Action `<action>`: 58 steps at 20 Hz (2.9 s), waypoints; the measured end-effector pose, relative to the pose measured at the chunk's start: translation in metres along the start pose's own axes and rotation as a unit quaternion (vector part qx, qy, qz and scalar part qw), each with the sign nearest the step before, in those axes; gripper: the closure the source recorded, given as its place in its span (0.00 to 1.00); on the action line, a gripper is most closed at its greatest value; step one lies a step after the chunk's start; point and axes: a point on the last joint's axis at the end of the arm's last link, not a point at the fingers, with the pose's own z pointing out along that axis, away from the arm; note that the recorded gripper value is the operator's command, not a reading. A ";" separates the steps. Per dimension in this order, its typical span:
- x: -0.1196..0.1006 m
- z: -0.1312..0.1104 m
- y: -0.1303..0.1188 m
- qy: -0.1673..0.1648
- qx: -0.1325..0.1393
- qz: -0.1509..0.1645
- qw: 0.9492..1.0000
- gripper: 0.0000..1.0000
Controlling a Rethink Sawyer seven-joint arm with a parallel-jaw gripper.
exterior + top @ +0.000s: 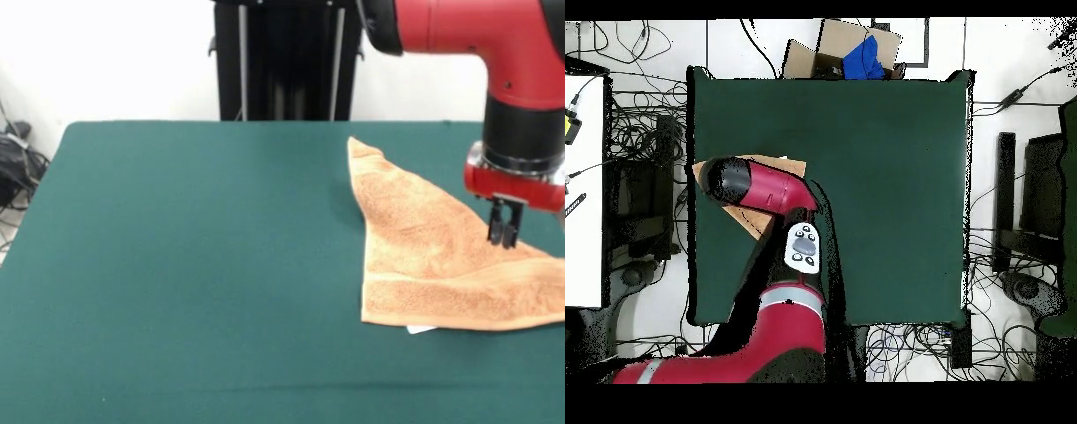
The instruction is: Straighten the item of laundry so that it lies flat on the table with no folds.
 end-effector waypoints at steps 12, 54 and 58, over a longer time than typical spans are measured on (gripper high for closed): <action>0.008 0.065 -0.031 -0.031 0.015 0.009 0.999 1.00; -0.109 0.074 -0.056 -0.059 0.034 -0.027 0.997 1.00; -0.168 0.073 -0.092 -0.146 0.025 -0.028 0.989 1.00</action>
